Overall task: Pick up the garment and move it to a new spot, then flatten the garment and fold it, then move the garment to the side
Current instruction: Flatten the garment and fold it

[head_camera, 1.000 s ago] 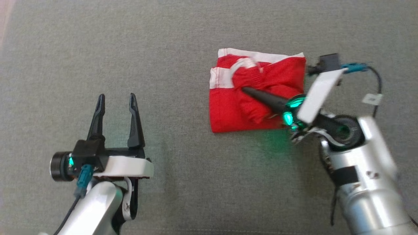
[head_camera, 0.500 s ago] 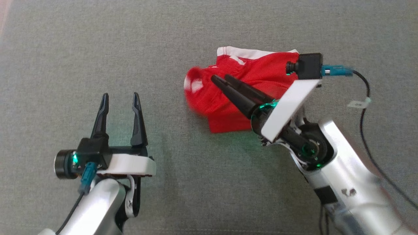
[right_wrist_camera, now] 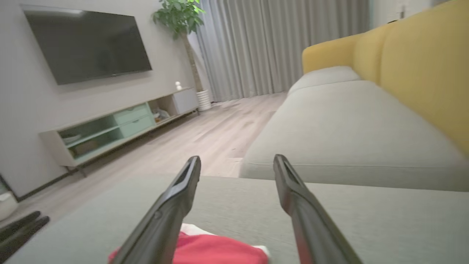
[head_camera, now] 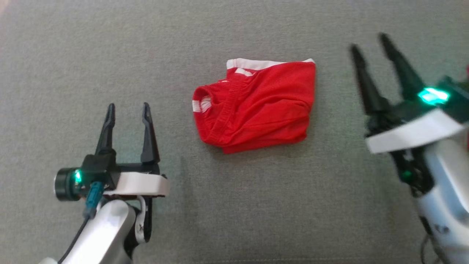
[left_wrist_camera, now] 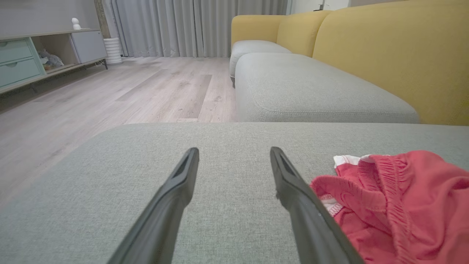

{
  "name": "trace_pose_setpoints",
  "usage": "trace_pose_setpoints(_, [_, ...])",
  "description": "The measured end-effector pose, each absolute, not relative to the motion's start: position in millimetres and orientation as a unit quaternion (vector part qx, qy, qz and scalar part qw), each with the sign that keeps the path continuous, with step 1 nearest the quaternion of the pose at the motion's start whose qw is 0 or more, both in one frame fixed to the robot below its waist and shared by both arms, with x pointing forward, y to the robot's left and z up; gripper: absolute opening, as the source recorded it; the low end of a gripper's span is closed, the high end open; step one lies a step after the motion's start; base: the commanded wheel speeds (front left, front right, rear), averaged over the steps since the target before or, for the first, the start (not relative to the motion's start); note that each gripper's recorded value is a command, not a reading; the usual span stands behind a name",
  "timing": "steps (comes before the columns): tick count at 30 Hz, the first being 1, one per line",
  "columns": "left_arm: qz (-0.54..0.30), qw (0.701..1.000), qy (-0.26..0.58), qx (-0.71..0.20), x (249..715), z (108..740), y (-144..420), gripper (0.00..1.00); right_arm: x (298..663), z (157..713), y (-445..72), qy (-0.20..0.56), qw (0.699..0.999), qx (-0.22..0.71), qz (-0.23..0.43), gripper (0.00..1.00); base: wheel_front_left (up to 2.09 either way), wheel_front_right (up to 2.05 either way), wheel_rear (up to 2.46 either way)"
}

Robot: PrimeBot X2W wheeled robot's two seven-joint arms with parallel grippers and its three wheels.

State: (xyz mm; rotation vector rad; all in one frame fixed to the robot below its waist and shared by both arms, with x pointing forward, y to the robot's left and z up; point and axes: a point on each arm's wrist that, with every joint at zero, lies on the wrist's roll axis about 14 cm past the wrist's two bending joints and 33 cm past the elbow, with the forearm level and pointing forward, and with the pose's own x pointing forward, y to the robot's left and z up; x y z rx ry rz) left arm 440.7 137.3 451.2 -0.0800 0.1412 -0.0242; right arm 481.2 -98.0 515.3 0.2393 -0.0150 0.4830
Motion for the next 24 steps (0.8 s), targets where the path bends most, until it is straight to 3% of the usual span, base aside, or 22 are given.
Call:
trace_pose_setpoints(6, [-0.015,0.997,0.069,-0.029,440.6,452.8,136.9,1.00,456.8,504.2,-163.6,-0.002,0.986,0.082,0.145,1.00,0.00,0.00,0.00])
trace_pose_setpoints(11, [-0.018,0.998,0.063,-0.019,440.2,456.7,136.6,1.00,425.6,494.6,-188.7,0.022,0.992,0.082,0.092,1.00,0.00,0.00,0.00])
trace_pose_setpoints(24, [-0.009,0.998,0.065,-0.001,423.9,461.5,143.3,1.00,404.8,512.8,-188.0,0.018,0.993,0.091,0.077,1.00,0.00,0.00,0.00])
